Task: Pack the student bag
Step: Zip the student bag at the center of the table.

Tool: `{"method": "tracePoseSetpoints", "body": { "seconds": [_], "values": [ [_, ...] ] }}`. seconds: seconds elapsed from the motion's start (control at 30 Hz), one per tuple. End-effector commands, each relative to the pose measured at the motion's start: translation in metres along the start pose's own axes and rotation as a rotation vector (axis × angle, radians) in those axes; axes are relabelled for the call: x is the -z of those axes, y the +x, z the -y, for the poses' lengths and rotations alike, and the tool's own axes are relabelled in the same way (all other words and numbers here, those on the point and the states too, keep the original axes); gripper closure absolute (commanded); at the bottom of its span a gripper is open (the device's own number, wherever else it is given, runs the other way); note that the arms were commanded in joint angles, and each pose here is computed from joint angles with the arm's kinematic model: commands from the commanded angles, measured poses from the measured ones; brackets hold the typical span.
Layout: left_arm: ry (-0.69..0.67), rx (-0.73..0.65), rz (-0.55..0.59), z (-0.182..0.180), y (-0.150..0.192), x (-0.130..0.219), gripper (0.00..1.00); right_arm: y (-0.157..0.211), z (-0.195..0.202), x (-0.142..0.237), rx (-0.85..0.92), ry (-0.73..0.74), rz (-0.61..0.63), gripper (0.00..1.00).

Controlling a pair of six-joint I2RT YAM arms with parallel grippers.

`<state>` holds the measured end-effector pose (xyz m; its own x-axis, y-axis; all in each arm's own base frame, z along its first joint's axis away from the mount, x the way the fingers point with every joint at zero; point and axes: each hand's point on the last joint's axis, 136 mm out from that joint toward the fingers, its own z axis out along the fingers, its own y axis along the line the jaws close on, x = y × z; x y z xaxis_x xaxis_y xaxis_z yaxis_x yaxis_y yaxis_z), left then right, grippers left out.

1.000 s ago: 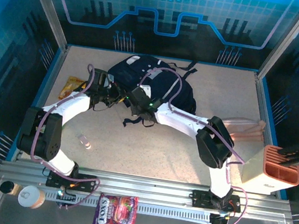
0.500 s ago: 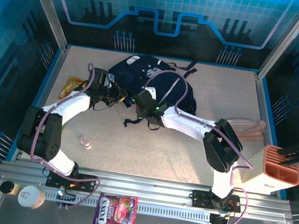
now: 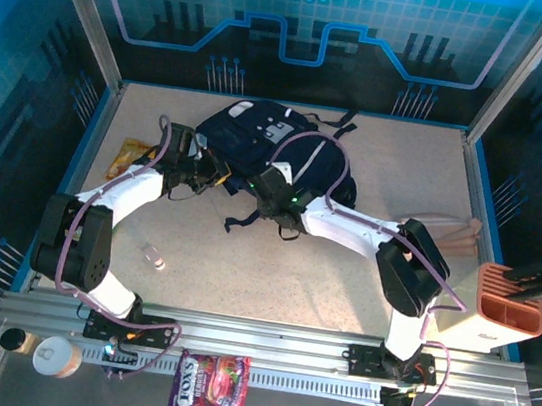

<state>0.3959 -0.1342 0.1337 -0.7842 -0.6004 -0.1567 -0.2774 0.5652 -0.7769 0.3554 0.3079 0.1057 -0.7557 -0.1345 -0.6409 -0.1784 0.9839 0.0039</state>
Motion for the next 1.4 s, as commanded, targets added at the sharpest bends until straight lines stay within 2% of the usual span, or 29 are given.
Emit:
{"method": "tracePoseSetpoints", "body": {
  "seconds": [0.0, 0.13, 0.3, 0.57, 0.8, 0.97, 1.1, 1.23, 1.37],
  "values": [
    [0.078, -0.066, 0.037, 0.029, -0.01, 0.017, 1.0, -0.013, 0.015, -0.009, 0.018, 0.089, 0.018, 0.68],
    [0.077, -0.065, 0.038, 0.029, -0.011, 0.016, 1.0, -0.016, 0.027, -0.008, 0.009, 0.171, 0.022, 0.72],
    [0.073, -0.067, 0.045, 0.029, -0.013, 0.016, 1.0, -0.013, 0.041, -0.004, 0.003, 0.243, 0.018, 0.83],
    [0.041, -0.05, 0.062, 0.017, -0.02, 0.015, 1.0, 0.005, 0.059, 0.012, -0.018, 0.174, 0.042, 0.92],
    [0.035, -0.037, 0.063, 0.014, -0.023, 0.011, 1.0, 0.016, 0.075, 0.015, -0.045, 0.155, 0.031, 0.92],
    [0.034, -0.038, 0.064, 0.013, -0.023, 0.012, 1.0, 0.014, 0.069, 0.01, -0.031, 0.109, 0.017, 0.92],
    [0.03, -0.041, 0.067, 0.012, -0.024, 0.012, 1.0, 0.013, 0.071, 0.011, -0.036, 0.099, 0.014, 0.98],
    [0.015, -0.031, 0.085, 0.006, -0.031, 0.012, 1.0, 0.019, 0.098, 0.014, -0.103, 0.145, 0.027, 1.0],
    [0.012, -0.01, 0.09, 0.001, -0.041, 0.008, 1.0, 0.029, 0.122, 0.016, -0.174, 0.13, 0.042, 1.0]
  ]
}}
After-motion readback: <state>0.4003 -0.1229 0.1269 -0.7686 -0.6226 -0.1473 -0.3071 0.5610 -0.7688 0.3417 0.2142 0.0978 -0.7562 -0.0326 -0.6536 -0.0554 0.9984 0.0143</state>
